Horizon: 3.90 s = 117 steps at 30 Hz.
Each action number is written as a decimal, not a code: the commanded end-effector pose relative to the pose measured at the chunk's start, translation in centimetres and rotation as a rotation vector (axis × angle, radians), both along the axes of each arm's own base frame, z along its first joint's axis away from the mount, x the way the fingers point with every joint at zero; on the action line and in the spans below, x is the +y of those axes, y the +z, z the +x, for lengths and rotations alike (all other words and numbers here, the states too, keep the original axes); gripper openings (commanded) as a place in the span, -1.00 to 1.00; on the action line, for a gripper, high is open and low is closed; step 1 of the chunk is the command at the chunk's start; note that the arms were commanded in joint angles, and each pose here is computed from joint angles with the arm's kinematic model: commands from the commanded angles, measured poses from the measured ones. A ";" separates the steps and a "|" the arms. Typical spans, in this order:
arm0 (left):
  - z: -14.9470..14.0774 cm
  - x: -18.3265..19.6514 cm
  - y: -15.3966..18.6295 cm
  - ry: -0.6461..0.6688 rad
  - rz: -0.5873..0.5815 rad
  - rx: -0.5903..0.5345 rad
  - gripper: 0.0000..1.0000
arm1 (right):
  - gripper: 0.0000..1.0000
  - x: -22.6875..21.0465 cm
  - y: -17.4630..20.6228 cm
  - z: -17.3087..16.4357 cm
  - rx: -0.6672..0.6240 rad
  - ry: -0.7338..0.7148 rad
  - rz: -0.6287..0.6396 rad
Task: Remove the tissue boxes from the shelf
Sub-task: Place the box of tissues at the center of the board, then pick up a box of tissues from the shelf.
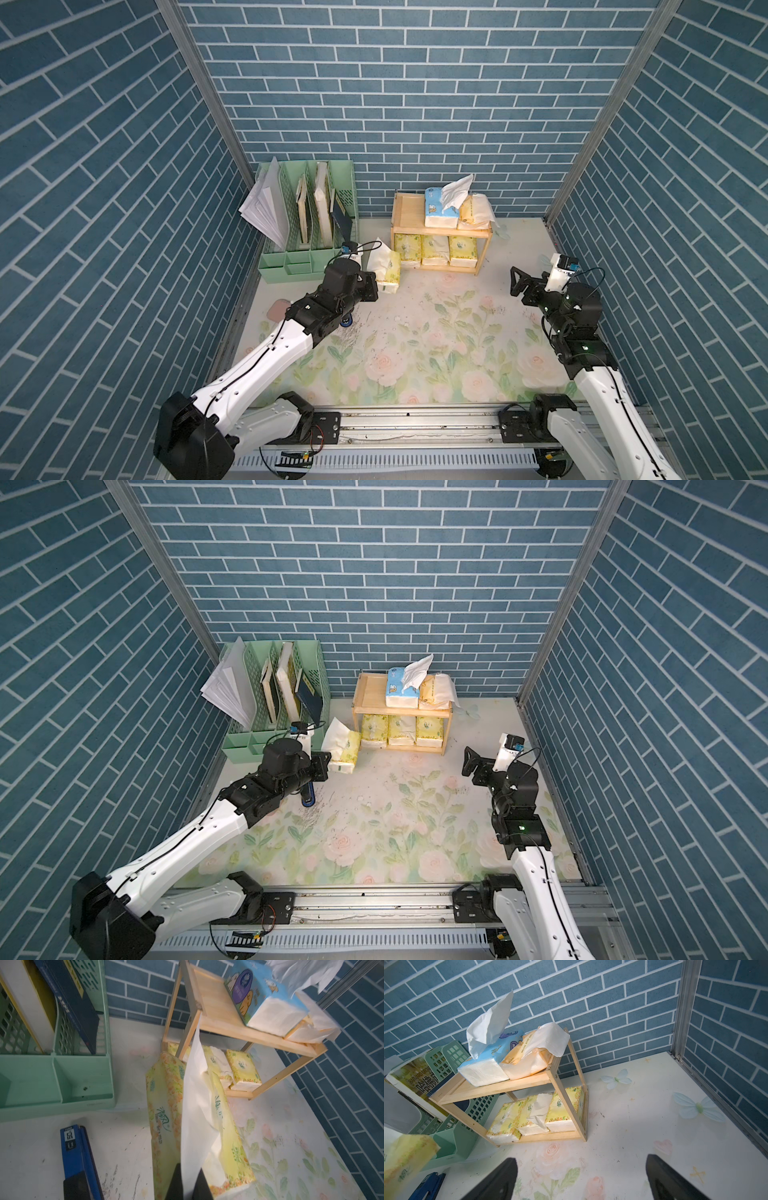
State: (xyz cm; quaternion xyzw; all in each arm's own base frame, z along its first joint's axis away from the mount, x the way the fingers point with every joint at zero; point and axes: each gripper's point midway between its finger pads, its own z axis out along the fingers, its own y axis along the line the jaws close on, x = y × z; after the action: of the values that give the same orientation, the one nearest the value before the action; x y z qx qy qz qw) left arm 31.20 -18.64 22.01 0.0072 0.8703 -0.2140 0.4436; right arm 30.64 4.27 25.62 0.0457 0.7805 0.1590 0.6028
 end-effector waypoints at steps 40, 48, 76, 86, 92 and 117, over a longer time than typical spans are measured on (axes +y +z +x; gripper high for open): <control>0.4 2.4 -15.3 0.153 0.186 0.191 -0.30 | 1.00 -0.2 -0.6 -0.6 0.020 -0.012 0.014; 0.2 3.3 -13.6 0.186 0.220 0.194 0.28 | 1.00 -0.3 -0.4 -0.6 0.014 -0.017 0.018; 9.2 -8.2 12.2 -0.089 -0.110 -0.168 0.93 | 1.00 0.6 0.6 -0.6 -0.001 0.024 0.070; 13.9 -13.1 13.0 -0.129 -0.265 -0.146 0.76 | 1.00 0.7 0.5 -0.5 -0.001 0.028 0.079; 16.8 -14.2 11.4 -0.105 -0.306 -0.105 0.62 | 1.00 0.6 0.7 -0.6 -0.005 0.024 0.078; 20.5 -16.2 6.0 -0.114 -0.328 -0.017 -0.43 | 1.00 0.2 -0.3 -0.7 0.016 0.000 0.063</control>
State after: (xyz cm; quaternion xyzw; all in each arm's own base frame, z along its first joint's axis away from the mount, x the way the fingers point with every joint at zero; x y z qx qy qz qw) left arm 51.22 -34.78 27.07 -0.0210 0.8272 -0.3713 0.4213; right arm 30.04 4.75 25.20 0.0578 0.7841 0.1852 0.5895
